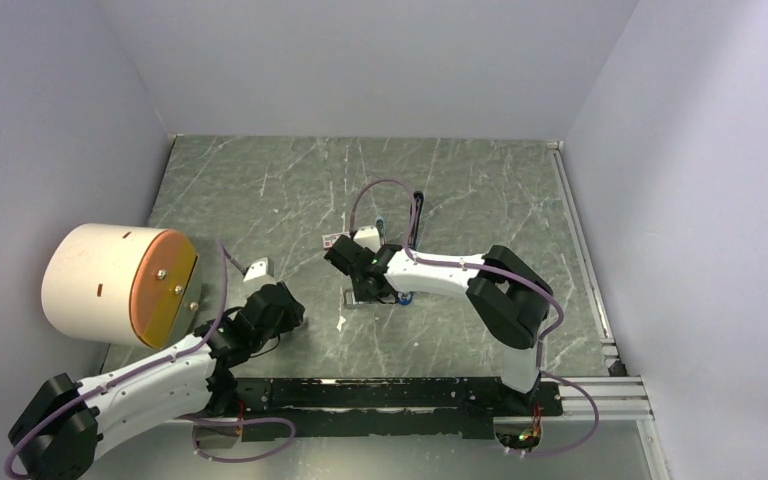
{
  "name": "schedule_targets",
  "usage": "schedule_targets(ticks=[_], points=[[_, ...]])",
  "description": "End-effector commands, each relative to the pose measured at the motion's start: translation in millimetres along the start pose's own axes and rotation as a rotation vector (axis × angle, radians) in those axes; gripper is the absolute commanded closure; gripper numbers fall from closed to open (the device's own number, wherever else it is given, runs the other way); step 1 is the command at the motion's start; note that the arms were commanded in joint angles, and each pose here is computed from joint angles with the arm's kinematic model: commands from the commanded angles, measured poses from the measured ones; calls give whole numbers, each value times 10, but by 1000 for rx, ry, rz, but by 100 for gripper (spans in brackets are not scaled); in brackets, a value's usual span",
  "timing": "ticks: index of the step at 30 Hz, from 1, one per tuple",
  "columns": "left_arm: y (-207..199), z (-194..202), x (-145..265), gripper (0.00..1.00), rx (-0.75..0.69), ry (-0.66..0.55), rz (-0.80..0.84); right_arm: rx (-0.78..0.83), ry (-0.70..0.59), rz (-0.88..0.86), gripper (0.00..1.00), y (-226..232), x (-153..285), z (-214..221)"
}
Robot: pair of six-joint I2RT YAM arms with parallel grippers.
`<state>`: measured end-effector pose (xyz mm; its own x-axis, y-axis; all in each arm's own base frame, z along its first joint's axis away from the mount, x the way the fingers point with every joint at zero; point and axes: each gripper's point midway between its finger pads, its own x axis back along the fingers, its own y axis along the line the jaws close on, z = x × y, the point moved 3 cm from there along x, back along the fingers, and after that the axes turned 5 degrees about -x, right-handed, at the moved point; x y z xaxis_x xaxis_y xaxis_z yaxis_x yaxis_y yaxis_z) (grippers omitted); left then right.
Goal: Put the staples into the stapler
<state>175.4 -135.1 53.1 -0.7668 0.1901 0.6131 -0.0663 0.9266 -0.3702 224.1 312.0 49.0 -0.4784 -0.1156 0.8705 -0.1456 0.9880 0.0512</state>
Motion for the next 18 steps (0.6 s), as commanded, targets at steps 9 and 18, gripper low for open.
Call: schedule_targets(ticks=[9,18], points=[[-14,-83,4,63,8,-33,-4,-44,-43,-10,78,13,99,-85],[-30,-77,0,63,8,-28,3,-61,-96,-27,79,-64,334,-193]])
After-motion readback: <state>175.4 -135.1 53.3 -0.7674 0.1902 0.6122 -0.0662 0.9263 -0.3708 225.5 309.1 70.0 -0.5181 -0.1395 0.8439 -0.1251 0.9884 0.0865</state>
